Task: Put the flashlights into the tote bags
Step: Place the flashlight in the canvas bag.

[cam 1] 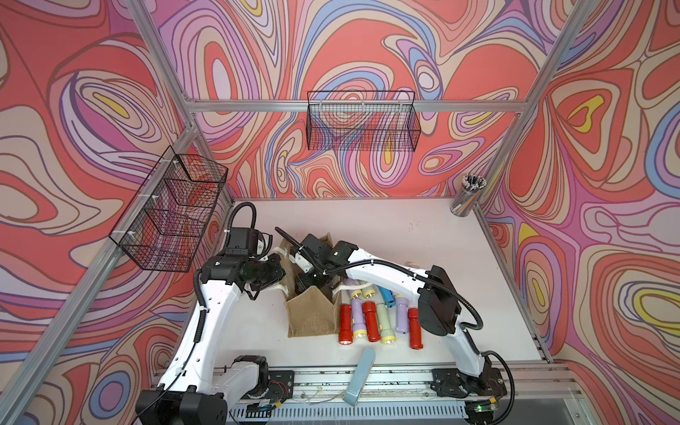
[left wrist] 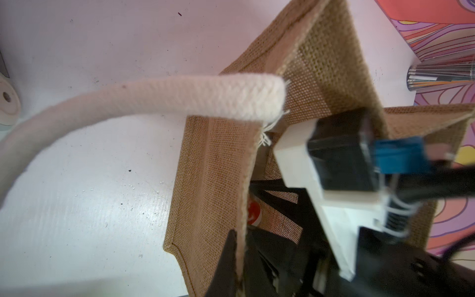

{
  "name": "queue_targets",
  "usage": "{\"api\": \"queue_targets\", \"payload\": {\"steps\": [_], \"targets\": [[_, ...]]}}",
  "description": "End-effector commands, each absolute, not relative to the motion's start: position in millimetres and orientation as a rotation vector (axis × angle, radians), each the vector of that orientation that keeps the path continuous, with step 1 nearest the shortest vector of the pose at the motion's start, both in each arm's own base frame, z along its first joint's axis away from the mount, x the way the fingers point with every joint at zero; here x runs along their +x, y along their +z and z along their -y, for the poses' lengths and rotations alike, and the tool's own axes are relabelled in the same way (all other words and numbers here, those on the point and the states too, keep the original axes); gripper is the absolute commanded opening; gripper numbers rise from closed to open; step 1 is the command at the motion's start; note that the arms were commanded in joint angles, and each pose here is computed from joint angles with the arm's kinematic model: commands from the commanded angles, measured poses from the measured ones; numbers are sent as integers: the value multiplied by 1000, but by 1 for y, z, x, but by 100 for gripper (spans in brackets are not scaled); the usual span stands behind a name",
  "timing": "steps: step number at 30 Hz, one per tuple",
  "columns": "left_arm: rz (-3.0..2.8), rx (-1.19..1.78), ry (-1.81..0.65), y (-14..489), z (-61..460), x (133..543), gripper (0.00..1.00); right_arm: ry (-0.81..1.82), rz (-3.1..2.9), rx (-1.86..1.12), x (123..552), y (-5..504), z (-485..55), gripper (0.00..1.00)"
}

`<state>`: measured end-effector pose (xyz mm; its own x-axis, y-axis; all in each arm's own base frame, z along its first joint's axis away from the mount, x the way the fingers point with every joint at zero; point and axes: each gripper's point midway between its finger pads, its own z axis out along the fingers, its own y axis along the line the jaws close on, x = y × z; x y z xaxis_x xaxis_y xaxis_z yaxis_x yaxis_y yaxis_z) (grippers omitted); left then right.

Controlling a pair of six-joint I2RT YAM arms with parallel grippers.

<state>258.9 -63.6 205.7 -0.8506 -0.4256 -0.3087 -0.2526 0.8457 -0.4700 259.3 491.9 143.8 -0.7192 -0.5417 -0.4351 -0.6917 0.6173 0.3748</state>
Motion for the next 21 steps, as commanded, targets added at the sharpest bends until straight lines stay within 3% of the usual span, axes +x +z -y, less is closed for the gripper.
{"api": "queue_targets", "payload": {"steps": [1,10,21], "targets": [[-2646,-502,-517,202,56,255,9,831,-2432,-1001,263,193,-497,53],[-2670,-491,-480,200,52,259,9,745,-2258,-962,280,246,-484,55],[-2637,-493,-364,208,37,259,5,482,-2089,-757,311,310,-420,60]]}}
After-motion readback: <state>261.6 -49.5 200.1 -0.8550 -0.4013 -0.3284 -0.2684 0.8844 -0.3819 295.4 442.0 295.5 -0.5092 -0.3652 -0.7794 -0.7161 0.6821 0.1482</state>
